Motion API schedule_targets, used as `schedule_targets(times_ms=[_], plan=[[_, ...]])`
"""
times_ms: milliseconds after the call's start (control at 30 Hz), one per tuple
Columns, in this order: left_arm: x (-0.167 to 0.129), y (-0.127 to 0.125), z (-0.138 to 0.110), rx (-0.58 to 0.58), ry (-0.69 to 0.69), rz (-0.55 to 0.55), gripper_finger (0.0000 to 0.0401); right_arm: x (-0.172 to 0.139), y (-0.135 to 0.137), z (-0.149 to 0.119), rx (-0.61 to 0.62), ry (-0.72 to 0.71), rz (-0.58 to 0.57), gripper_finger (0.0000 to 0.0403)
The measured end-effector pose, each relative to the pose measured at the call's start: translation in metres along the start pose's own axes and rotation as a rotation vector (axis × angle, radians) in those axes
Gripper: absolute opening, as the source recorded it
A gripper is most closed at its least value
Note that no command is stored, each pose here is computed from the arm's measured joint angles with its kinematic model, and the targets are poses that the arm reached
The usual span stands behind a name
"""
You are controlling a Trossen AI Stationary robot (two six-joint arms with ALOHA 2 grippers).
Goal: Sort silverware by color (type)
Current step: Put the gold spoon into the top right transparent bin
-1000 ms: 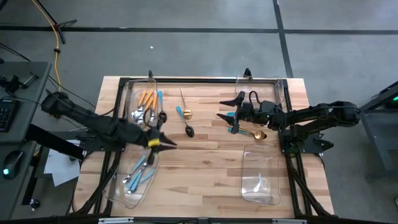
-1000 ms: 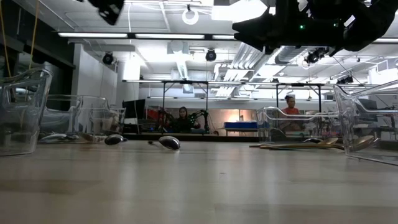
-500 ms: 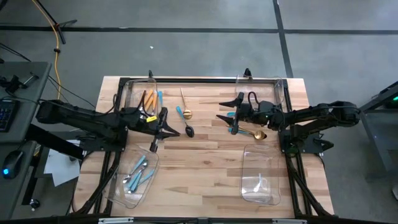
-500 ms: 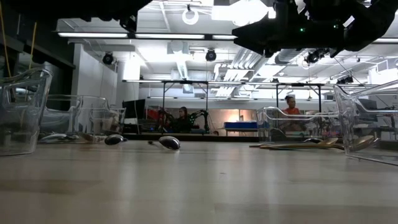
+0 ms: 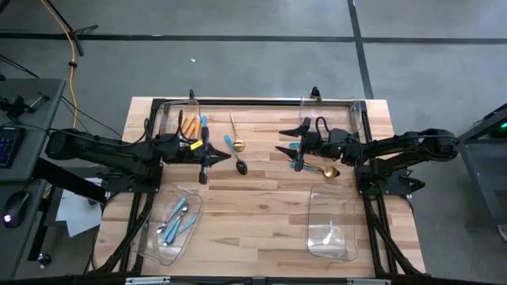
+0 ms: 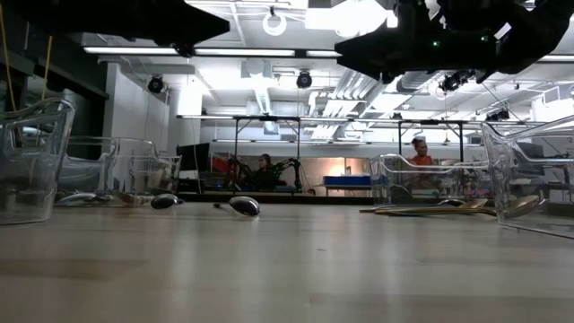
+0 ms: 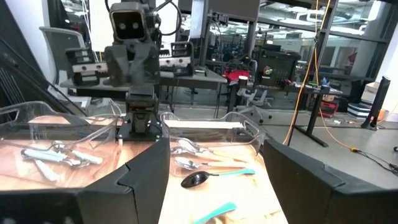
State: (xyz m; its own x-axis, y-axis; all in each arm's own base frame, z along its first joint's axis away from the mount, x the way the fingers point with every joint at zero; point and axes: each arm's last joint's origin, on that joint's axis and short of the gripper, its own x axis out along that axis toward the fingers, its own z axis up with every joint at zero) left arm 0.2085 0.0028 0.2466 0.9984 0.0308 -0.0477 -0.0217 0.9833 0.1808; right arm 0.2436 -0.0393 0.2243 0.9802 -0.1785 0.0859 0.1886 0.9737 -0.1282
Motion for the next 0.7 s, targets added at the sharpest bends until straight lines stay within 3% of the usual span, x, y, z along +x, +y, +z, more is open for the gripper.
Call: schedule_targets(times_ms=[700], plan=[[0.0,0.0027,0.0001,0.027,0.0,0.032,0.0003,-0.0001,0.0007,-0.0044,0.07,0.046,0.005,0.0243]])
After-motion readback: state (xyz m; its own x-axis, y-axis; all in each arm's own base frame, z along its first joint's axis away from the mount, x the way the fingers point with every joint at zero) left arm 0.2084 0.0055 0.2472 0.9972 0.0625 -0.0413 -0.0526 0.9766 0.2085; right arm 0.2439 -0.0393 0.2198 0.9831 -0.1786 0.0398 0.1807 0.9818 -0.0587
